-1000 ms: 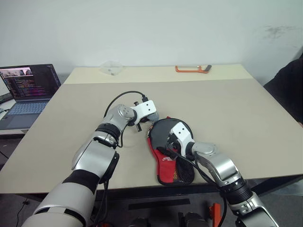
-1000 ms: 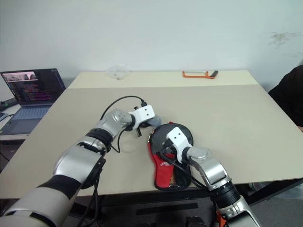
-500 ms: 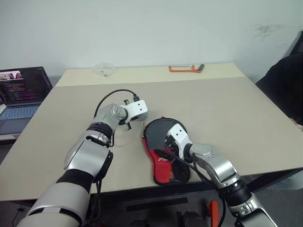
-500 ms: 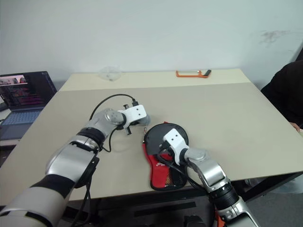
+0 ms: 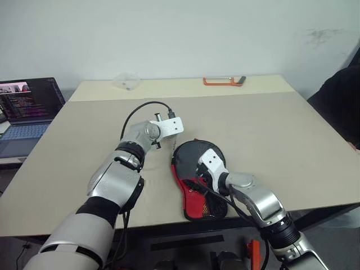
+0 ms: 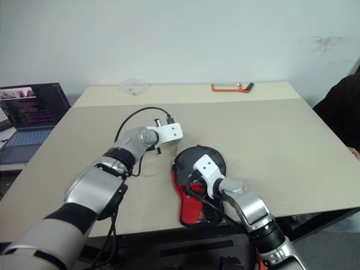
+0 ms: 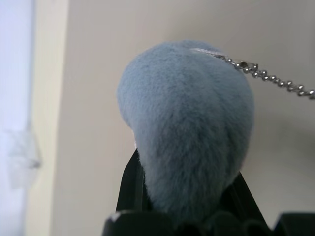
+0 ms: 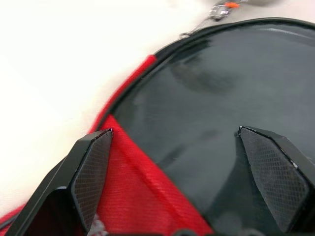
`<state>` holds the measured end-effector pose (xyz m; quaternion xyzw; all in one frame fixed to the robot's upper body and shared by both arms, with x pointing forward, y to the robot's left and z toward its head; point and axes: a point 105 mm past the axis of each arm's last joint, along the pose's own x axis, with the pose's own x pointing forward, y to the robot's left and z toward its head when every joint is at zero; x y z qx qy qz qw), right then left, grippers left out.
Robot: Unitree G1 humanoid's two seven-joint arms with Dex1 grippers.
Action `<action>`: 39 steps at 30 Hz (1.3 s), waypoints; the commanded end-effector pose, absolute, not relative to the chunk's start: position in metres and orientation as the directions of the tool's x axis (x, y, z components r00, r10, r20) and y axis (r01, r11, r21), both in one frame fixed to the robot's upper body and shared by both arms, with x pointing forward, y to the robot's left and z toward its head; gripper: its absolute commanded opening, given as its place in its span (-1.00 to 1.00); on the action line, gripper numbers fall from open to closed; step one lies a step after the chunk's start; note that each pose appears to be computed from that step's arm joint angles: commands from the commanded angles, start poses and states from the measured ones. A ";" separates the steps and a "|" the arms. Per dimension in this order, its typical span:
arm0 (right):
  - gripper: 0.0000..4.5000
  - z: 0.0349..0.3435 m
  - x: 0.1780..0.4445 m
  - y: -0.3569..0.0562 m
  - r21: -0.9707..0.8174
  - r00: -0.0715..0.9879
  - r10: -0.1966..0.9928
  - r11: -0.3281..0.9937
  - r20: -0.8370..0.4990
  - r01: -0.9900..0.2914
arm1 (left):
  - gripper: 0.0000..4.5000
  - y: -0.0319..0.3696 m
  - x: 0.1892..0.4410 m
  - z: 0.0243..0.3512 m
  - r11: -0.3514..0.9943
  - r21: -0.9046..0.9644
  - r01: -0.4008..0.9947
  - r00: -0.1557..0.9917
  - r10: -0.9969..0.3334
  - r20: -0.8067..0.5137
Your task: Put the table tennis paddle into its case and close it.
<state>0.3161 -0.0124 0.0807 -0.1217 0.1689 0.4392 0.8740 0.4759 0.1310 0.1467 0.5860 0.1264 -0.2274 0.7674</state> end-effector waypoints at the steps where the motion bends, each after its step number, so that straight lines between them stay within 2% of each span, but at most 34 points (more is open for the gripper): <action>1: 1.00 0.046 0.299 -0.014 0.021 0.481 0.704 0.574 -0.522 -0.818 | -0.84 0.117 0.485 0.186 0.196 0.904 0.379 0.915 -0.228 -0.334; 15: 1.00 0.042 0.286 -0.012 0.045 0.460 0.707 0.569 -0.537 -0.821 | -0.84 0.054 0.482 0.213 0.115 0.956 0.270 0.912 -0.348 -0.216; 31: 1.00 0.034 0.266 -0.012 0.075 0.434 0.702 0.567 -0.565 -0.820 | -0.84 0.019 0.476 0.223 -0.060 0.988 0.143 0.898 -0.412 -0.155; 39: 1.00 0.034 0.265 -0.010 0.082 0.435 0.701 0.573 -0.565 -0.816 | -0.84 -0.001 0.470 0.229 -0.092 0.990 0.109 0.878 -0.457 -0.140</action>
